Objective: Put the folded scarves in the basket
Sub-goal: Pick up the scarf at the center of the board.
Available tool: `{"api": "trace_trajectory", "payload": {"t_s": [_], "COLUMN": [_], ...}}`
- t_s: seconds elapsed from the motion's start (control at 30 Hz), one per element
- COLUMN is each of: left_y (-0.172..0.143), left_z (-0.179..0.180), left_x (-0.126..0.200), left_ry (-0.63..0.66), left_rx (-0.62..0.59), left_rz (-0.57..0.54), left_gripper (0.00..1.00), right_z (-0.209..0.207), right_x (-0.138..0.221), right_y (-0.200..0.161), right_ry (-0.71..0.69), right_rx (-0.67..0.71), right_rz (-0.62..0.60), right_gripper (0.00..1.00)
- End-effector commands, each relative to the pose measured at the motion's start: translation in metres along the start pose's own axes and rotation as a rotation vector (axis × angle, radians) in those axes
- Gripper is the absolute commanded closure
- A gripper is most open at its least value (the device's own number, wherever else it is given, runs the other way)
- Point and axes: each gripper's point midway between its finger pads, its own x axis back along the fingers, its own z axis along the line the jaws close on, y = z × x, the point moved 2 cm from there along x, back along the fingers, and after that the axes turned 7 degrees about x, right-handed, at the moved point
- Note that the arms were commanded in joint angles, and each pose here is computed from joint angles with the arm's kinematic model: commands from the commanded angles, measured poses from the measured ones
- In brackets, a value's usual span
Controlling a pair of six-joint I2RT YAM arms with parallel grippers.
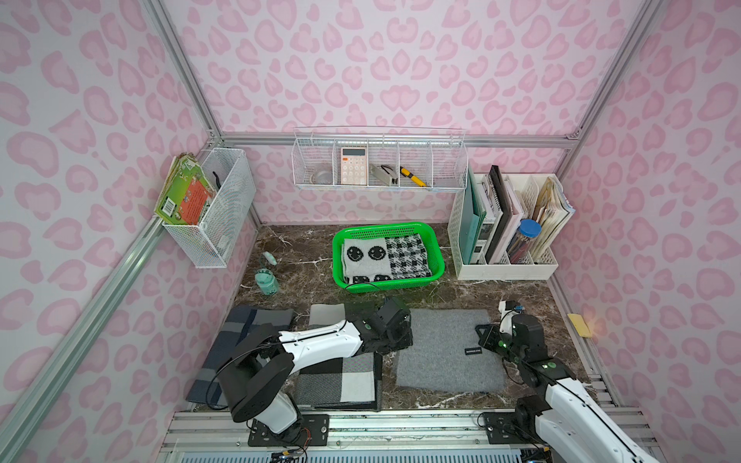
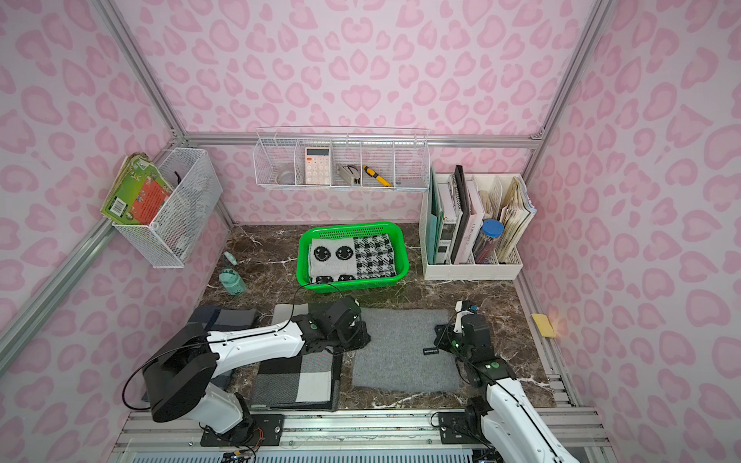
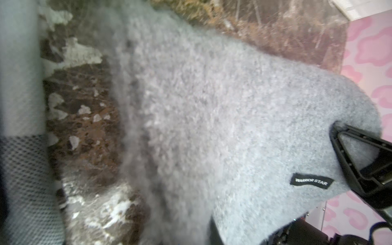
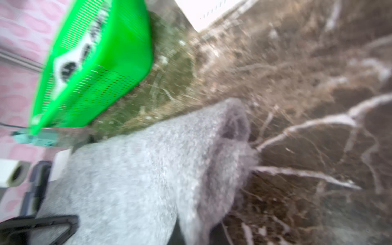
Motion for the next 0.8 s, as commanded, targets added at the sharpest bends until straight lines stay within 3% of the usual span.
{"api": "trace_trajectory", "payload": {"t_s": [0.0, 0.23, 0.4, 0.6, 0.77], "left_y": [0.005, 0.028, 0.063, 0.109, 0.161], "left_z": [-0.008, -0.013, 0.002, -0.009, 0.001], "left_x": [0.016, 0.064, 0.104, 0.147, 0.174], "left_ry": [-0.013, 0.021, 0.085, 0.075, 0.097], "left_rx": [-0.085, -0.183, -0.144, -0.202, -0.127], "left_rz": [-0.027, -0.161, -0.281, -0.428, -0.52], "left_gripper": [1.0, 1.0, 1.0, 1.0, 1.0], "right_z": [0.02, 0.063, 0.1, 0.158, 0.192], "right_x": [0.014, 0.035, 0.035, 0.014, -0.011], "right_y": [0.017, 0.057, 0.092, 0.137, 0.183], "right_ry": [0.066, 0.156, 0.172, 0.168, 0.13], "right_rx": [-0.003, 0.067, 0.139, 0.277, 0.355], "right_rz": [-0.065, -0.171, -0.2, -0.22, -0.259], "right_gripper": [1.0, 1.0, 1.0, 1.0, 1.0]}}
